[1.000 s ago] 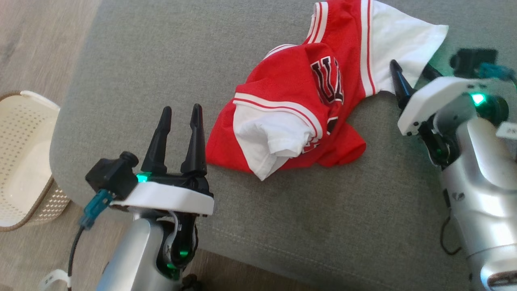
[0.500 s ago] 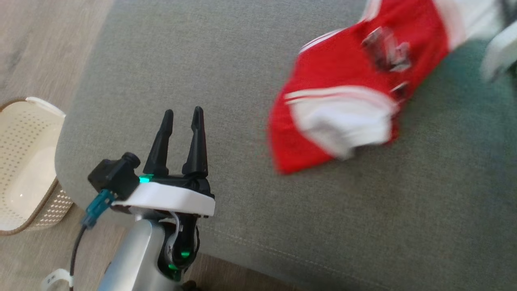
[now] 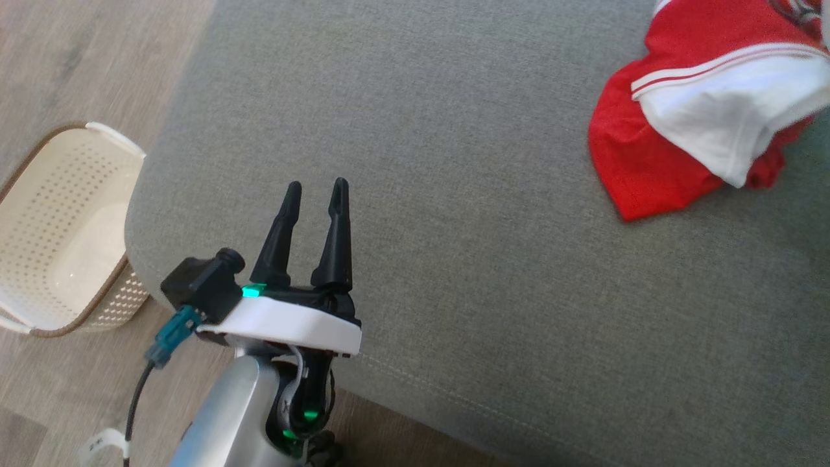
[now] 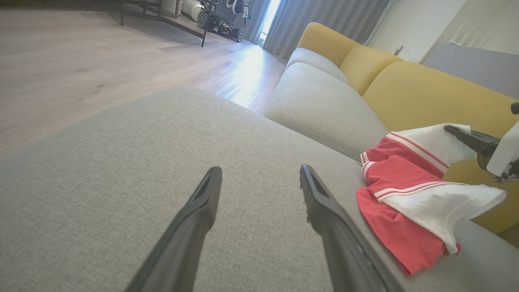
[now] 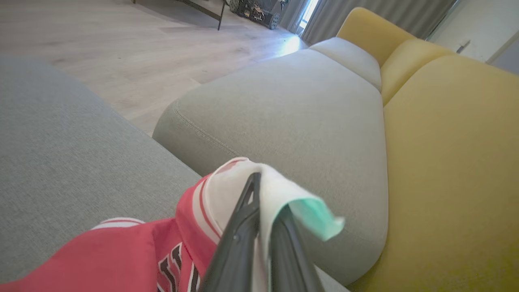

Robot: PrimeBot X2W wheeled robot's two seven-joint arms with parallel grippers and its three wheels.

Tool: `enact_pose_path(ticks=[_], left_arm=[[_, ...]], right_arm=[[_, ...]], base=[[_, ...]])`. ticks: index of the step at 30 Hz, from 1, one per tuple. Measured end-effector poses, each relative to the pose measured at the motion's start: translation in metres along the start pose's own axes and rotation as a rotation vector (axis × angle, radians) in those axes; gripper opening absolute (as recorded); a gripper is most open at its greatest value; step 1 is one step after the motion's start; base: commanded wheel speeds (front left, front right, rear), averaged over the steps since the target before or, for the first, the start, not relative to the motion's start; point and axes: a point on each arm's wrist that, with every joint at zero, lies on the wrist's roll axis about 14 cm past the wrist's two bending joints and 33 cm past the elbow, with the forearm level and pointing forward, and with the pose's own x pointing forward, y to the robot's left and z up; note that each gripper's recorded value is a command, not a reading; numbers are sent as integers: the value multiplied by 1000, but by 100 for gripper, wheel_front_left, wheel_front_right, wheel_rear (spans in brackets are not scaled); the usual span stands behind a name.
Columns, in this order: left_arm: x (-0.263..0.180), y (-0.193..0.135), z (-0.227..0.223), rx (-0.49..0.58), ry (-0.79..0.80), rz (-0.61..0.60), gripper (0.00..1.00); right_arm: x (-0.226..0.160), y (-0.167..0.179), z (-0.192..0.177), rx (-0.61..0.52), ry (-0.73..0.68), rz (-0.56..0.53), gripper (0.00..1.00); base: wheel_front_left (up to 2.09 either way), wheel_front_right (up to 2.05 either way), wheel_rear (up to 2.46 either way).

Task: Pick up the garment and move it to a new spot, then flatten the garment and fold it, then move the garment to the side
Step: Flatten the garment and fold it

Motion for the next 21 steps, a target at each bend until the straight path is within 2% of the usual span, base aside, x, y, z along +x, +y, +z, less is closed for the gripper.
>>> enact_pose_path(ticks=[1,2,11,21], left_arm=[[0,1,0,1,0,3,100],[-1,2,0,2,0,6,100],[5,-4,1,12,-8,-18,100],[16,-37,9,26,-46,-135,100]], right_arm=[[1,-1,-10,16,30,-3,73],[1,-2,-20,34,58,-8,100],[-19,-16,-61,130,105,-64,100],[-68,-12,-53,290,-43,-121,100]], base=[[0,0,0],[0,0,0],[0,0,0],[0,0,0]])
